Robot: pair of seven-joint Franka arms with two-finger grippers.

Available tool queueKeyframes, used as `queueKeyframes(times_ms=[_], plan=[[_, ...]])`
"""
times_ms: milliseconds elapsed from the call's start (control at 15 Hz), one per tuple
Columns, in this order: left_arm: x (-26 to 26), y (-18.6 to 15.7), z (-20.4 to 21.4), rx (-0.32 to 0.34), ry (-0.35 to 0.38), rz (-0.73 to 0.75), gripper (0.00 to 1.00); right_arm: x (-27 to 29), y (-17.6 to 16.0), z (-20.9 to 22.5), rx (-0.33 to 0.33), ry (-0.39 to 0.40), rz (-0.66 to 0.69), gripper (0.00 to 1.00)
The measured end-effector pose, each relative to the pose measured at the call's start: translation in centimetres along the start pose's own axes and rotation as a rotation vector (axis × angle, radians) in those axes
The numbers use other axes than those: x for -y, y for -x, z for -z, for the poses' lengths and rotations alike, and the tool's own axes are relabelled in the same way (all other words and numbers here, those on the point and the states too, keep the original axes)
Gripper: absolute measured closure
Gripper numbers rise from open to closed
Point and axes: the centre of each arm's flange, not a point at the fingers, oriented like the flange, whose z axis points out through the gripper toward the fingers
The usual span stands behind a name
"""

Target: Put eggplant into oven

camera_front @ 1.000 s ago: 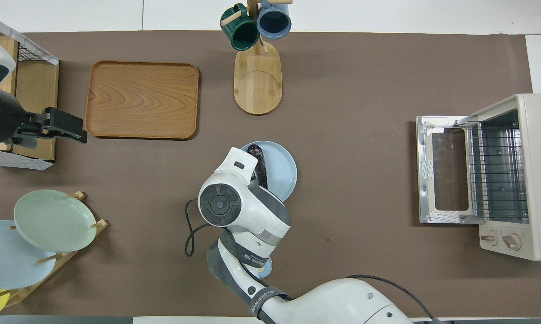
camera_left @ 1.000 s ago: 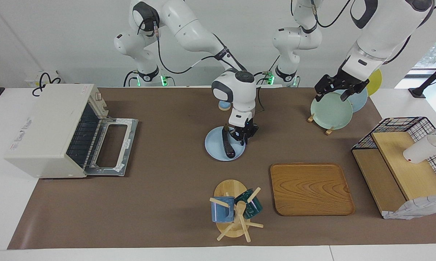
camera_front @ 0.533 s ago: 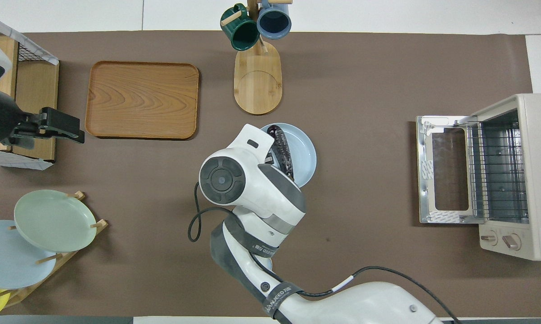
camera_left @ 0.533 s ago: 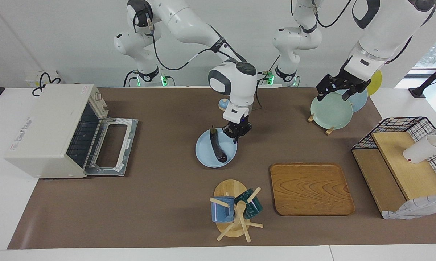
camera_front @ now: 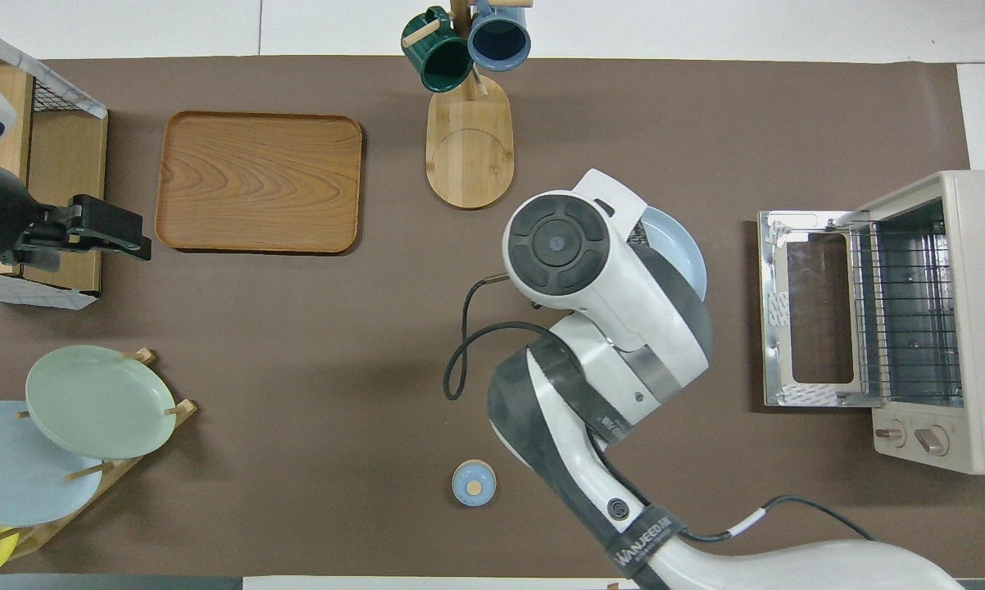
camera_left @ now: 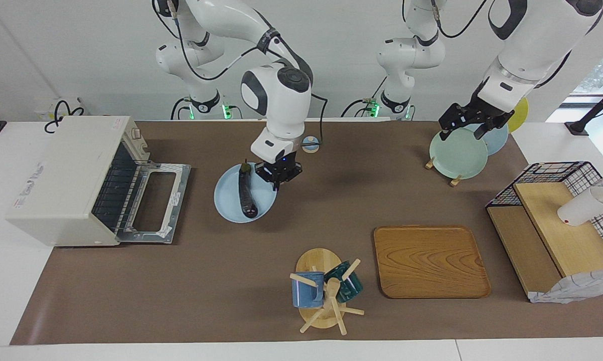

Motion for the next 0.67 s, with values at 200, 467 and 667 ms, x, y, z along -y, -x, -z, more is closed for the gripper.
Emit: queueKeyframes(times_ms=[200, 467, 667], plan=[[0.0, 0.0, 0.0, 0.0, 0.0, 0.0, 0.0, -4.9, 0.7, -2.3, 0.068, 0.026, -0.006, 0.97], [0.0, 0.0, 0.0, 0.0, 0.0, 0.0, 0.0, -13.3, 0.3, -6.2, 0.151, 0.041, 0.044, 0.97], [0.1, 0.0, 0.0, -0.001, -0.009, 0.001, 0.0, -20.4, -0.1, -7.1, 0.184, 0.03, 0.091, 0.97]])
